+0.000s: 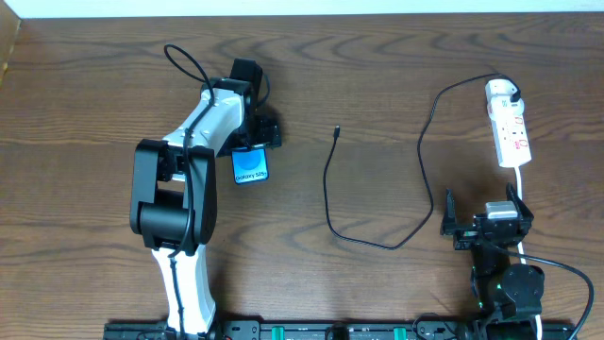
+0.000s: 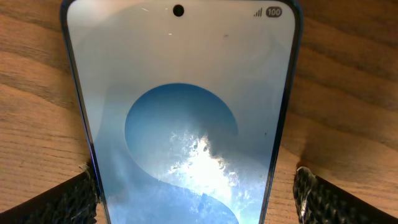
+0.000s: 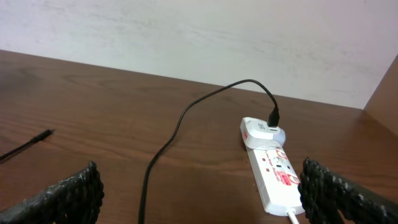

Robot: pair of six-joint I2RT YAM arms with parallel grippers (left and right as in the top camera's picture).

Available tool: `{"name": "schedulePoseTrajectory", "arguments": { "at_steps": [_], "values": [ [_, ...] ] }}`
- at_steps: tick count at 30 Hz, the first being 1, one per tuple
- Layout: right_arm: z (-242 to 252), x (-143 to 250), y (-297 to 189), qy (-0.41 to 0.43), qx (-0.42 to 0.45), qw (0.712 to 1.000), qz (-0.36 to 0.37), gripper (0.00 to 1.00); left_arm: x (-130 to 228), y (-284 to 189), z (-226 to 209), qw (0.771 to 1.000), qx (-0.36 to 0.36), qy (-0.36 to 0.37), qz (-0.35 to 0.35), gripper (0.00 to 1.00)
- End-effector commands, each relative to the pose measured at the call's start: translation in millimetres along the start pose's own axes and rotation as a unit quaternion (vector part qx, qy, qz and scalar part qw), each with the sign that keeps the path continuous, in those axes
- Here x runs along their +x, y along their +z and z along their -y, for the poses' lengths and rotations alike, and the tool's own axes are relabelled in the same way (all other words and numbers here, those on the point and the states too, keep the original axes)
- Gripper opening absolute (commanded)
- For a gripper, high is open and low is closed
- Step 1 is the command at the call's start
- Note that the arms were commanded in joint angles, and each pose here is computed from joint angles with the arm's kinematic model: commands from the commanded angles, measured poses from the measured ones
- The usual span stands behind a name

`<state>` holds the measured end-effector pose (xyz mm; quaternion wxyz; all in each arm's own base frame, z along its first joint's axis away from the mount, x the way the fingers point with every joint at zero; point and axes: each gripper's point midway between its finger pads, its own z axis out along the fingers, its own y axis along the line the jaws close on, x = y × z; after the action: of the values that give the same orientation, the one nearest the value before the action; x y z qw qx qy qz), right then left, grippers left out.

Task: Plug charger to phone and switch on socket
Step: 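Close the left gripper on the phone and lift it upright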

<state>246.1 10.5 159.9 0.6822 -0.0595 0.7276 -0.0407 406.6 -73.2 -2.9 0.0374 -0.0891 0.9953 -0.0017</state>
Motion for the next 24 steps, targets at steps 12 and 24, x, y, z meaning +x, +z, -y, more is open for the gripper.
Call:
{"name": "schedulePoseTrajectory", "arguments": {
  "at_steps": [12, 24],
  "values": [
    [-0.6, 1.1, -0.1, -0.004, 0.0, 1.0, 0.0, 0.99, 10.9, 23.3, -28.1, 0.997, -0.078, -0.008, -0.011, 1.0],
    [-0.6, 1.1, -0.1, -0.004, 0.0, 1.0, 0.0, 0.99, 20.7, 33.1, -29.8, 0.997, -0.076, -0.006, -0.019, 0.99]
  ]
}}
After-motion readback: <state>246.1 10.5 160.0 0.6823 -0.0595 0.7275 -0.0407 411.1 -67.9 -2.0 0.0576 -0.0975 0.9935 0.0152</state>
